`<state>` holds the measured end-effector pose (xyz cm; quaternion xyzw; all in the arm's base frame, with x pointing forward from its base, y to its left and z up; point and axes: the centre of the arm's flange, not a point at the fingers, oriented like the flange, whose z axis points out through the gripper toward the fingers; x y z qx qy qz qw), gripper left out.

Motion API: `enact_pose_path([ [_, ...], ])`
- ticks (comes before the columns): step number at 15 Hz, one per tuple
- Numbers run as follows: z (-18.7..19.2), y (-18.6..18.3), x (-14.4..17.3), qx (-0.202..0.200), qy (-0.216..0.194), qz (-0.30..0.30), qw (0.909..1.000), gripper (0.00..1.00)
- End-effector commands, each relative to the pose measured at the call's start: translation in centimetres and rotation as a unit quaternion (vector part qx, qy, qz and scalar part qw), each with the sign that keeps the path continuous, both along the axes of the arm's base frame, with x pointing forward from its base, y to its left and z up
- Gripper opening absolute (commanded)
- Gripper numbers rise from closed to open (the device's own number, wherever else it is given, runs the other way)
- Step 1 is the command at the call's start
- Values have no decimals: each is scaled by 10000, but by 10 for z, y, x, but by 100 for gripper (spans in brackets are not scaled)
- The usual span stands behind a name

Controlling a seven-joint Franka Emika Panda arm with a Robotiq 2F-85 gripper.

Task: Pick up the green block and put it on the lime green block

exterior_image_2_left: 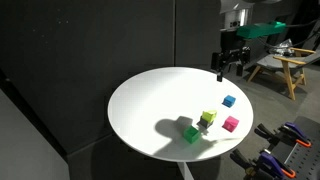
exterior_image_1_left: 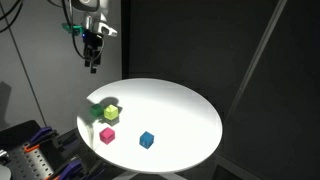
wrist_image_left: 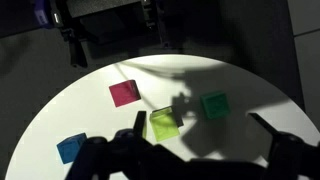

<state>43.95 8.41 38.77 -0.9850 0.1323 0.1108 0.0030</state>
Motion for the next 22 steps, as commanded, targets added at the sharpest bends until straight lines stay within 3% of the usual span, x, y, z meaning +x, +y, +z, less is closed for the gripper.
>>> enact_pose_path([
  [1, 0, 0, 0, 0, -1, 0, 10000, 100],
  [9, -3, 4, 7, -169, -86, 77, 9998, 100],
  [22, -39, 40, 24, -694, -742, 647, 9927, 100],
])
